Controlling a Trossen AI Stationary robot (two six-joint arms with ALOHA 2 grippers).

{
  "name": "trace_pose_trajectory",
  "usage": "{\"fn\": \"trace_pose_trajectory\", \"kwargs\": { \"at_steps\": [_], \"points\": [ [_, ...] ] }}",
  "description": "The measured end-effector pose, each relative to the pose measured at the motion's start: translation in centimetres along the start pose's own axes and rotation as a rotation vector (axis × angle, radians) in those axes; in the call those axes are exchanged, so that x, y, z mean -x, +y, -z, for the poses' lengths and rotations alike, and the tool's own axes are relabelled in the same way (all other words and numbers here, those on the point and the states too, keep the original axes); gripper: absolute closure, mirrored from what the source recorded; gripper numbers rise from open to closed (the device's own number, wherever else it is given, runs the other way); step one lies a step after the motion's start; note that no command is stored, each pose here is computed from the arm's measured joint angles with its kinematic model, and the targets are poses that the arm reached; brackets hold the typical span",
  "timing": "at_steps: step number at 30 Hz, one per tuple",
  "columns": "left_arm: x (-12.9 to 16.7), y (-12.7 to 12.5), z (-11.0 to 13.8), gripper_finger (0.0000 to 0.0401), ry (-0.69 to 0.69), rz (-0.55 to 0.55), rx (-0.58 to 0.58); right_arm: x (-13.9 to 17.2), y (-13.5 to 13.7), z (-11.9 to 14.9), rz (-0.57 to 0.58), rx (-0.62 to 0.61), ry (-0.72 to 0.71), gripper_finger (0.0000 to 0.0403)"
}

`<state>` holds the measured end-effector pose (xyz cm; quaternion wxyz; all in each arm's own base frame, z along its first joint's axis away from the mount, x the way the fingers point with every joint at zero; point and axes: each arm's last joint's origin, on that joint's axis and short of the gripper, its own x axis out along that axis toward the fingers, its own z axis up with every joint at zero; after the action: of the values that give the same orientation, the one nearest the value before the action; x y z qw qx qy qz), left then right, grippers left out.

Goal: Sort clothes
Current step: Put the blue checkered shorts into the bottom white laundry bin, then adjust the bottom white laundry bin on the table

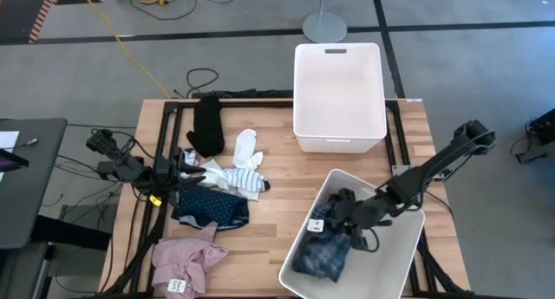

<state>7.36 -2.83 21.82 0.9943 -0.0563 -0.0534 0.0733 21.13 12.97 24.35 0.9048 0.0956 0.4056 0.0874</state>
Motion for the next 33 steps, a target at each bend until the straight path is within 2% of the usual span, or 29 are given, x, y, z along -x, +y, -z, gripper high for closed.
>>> {"fn": "trace_pose_trajectory", "kwargs": {
  "at_steps": [7,19,33],
  "points": [
    [0.0,0.0,0.0,0.0296,0.001,0.0,-0.001,3.2,-0.1,-0.6,-0.059,0.019,-0.105,0.0215],
    [0.0,0.0,0.4,0.0296,0.035,-0.001,-0.026,7.9,-0.6,-0.9,-0.113,0.066,-0.275,0.0215],
    [0.0,0.0,0.5,0.0296,0.037,-0.001,-0.029,11.9,-3.6,0.0,0.027,0.007,-0.357,0.0216]
  ]
}}
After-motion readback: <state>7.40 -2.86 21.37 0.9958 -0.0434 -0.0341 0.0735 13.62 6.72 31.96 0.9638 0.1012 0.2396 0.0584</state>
